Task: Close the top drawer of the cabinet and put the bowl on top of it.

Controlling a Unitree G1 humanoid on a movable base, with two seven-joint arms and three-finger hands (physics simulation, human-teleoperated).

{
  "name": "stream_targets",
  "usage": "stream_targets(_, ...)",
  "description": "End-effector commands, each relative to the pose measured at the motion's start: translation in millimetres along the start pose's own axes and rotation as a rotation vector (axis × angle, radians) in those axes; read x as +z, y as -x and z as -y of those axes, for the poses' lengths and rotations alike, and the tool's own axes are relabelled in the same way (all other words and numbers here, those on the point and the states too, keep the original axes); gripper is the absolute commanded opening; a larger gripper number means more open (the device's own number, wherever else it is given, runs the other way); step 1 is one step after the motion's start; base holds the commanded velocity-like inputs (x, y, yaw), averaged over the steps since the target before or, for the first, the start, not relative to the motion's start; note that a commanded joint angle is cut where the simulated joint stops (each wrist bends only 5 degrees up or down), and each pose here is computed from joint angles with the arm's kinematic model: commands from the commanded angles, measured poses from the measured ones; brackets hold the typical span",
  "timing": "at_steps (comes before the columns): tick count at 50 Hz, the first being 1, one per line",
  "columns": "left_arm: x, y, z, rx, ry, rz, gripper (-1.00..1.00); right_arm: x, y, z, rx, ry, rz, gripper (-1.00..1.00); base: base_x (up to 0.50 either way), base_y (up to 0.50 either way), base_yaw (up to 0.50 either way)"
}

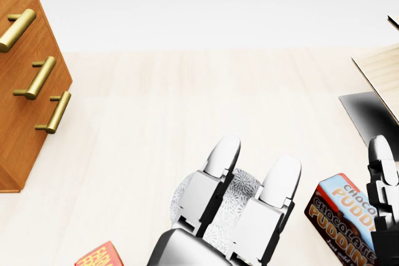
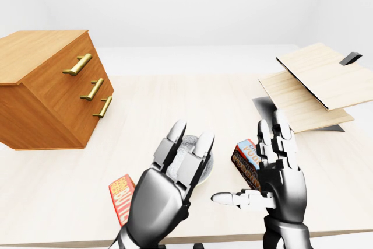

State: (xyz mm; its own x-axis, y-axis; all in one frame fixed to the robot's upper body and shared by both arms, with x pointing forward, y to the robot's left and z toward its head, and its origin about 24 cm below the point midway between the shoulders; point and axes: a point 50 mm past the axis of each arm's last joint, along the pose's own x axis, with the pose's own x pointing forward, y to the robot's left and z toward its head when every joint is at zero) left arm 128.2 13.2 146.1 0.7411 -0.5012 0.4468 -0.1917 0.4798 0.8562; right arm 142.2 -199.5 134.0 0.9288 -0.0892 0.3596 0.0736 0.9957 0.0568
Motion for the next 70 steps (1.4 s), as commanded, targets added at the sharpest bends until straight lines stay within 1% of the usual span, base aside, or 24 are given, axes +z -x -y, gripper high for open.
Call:
stream_targets(1,-6,3.2,7,-0.043,-0.03,-0.02,1.0,0,0,0,0.0,0.0,0.0,1.0,0.0,0.0,0.0)
stream_targets(3,-9,3.9,8,-0.053,-0.039,-0.028,1.0,0,0,0,0.0,0.0,0.001,1.0,0.0,0.0,0.0)
stream_targets(9,-14,3.9,3,-0.051,-0.05,-0.052,1.0,0,1,0,0.002,0.001,0.001,1.0,0.0,0.0,0.0)
stream_targets(12,-20,5.1,6,-0.049,-0.049,-0.074,1.0,0,1,0,0.002,0.001,0.001,1.0,0.0,0.0,0.0)
stream_targets(19,-22,4.2,9,-0.04,-0.03,-0.088,1.0,-1,1,-1,0.003,0.001,0.002,1.0,0.0,0.0,0.0)
stream_targets(27,-22,4.9,17,-0.068,-0.04,-0.084,1.0,1,1,-1,0.004,0.001,0.003,1.0,0.0,0.0,0.0)
stream_targets(38,-33,3.3,28,-0.109,-0.05,-0.12,1.0,1,2,-1,0.006,0.002,0.004,1.0,0.0,0.0,0.0)
stream_targets(70,-37,2.3,45,-0.151,-0.059,-0.135,1.0,-1,0,-1,0.006,0.002,0.003,1.0,0.0,0.0,0.0)
